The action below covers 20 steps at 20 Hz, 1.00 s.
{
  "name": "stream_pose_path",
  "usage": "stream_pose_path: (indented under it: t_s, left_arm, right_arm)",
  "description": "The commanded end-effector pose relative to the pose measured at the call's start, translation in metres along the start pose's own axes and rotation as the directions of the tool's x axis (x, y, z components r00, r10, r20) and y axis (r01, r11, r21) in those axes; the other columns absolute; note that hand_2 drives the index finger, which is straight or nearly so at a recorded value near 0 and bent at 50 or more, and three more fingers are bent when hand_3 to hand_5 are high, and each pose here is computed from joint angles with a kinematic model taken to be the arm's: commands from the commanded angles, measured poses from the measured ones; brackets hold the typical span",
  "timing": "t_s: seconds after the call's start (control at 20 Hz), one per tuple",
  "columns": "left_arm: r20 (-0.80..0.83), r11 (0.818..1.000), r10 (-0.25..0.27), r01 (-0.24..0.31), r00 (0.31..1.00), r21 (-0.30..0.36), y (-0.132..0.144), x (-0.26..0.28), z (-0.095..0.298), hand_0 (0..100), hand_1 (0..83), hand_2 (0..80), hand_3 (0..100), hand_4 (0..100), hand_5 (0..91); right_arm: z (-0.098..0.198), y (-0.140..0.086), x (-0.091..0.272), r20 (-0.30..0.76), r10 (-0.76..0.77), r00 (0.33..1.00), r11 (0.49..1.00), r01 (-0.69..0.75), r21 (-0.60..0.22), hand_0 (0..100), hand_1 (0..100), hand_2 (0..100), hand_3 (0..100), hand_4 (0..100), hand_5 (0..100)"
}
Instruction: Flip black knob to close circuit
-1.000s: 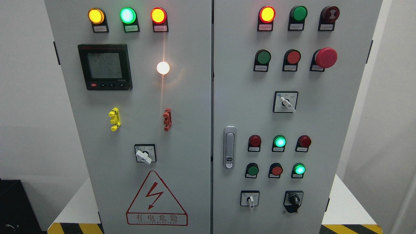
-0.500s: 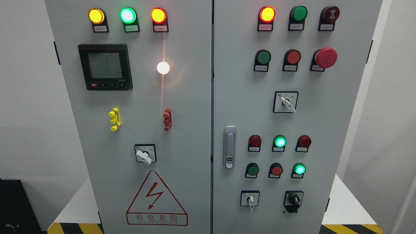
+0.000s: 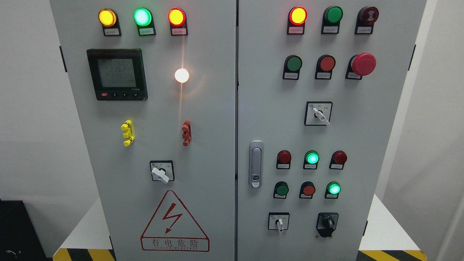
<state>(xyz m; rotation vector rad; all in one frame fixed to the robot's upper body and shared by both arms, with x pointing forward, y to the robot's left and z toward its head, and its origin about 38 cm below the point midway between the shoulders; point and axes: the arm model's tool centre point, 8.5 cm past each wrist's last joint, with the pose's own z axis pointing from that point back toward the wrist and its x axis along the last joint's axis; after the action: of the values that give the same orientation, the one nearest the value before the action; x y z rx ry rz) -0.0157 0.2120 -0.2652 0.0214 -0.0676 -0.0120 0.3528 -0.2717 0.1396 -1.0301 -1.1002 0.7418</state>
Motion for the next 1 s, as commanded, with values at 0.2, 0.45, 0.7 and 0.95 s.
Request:
stream_pose_path:
  t_s: [0.2, 0.45, 0.7, 0.95]
  left_arm:
    - [0.0, 1.0, 0.0, 0.0, 1.0, 0.001, 0.0, 0.0, 0.0, 12, 55.6, 0.0, 0, 0, 0.0]
    - [0.0, 1.0, 0.0, 0.0, 1.0, 0.001, 0.0, 0.0, 0.0, 12, 55.6, 0.0, 0, 0, 0.0]
    - [0.0, 1.0, 0.0, 0.0, 1.0, 0.001, 0.0, 0.0, 0.0, 12, 55.6, 0.0, 0, 0, 0.0]
    - [0.0, 1.0, 0.0, 0.0, 1.0, 0.001, 0.0, 0.0, 0.0, 12, 55.6, 0.0, 0, 0, 0.0]
  right_arm:
    - [-0.017, -0.03, 0.043, 0.07, 0.015, 0.997, 0.996, -0.009, -0.084, 0, 0, 86, 100, 86, 81]
    - [-0.022, -0.033, 0.046, 0.062, 0.039, 0.997, 0.996, -0.034, -0.082, 0, 0, 86, 100, 86, 81]
    - [-0.03, -0.029, 0.047, 0.048, 0.062, 0.997, 0.996, -0.058, -0.073, 0, 0, 86, 100, 86, 81]
    - [-0.037, -0.03, 0.05, 0.047, 0.066, 0.997, 0.996, -0.063, -0.07, 0, 0, 86, 100, 86, 81]
